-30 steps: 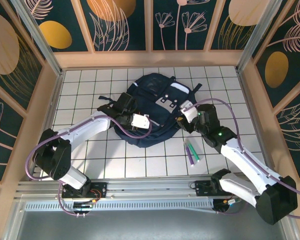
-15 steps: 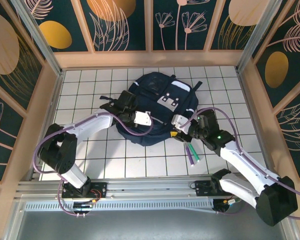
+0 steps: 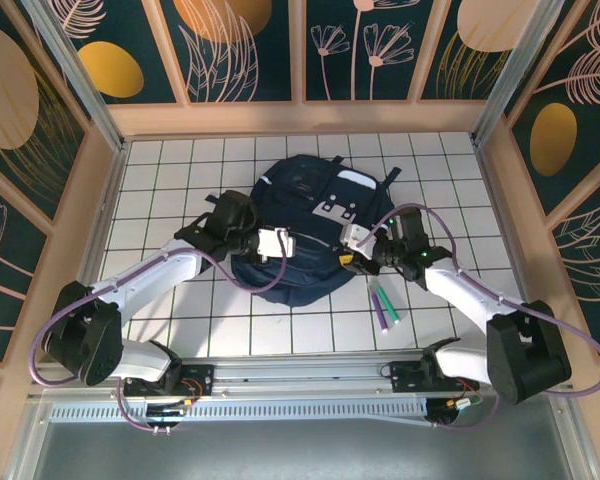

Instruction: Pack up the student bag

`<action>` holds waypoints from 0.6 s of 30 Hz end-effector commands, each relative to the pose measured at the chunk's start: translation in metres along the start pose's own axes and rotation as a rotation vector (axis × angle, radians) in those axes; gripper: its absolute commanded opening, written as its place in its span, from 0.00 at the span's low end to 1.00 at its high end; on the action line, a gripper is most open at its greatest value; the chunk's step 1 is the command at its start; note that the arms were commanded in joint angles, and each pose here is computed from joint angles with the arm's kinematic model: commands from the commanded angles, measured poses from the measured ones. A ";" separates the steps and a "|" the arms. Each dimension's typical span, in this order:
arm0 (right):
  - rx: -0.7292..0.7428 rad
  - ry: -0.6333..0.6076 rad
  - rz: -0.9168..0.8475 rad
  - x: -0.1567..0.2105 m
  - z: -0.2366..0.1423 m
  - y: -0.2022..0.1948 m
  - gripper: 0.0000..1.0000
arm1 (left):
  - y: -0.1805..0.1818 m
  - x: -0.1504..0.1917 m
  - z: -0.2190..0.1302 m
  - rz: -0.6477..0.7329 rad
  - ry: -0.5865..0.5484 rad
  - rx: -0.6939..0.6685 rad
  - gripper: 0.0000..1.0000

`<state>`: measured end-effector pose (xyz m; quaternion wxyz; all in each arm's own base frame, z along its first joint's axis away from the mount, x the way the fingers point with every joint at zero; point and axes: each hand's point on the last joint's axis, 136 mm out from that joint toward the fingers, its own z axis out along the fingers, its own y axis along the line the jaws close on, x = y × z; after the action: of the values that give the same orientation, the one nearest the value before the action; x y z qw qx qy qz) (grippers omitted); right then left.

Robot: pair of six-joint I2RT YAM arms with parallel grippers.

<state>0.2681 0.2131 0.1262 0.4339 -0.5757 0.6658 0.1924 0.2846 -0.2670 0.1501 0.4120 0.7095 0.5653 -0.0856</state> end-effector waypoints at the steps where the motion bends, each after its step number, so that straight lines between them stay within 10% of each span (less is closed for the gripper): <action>1: 0.013 -0.069 -0.013 -0.014 0.002 -0.011 0.38 | 0.012 -0.036 -0.013 0.015 -0.166 -0.049 0.00; 18: -0.040 -0.008 -0.035 0.006 0.023 -0.007 0.24 | -0.007 -0.029 -0.010 -0.011 -0.173 0.005 0.00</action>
<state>0.2776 0.2199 0.1038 0.4205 -0.5766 0.6674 0.2131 0.2745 -0.2702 0.1478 0.4242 0.7005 0.5626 -0.1133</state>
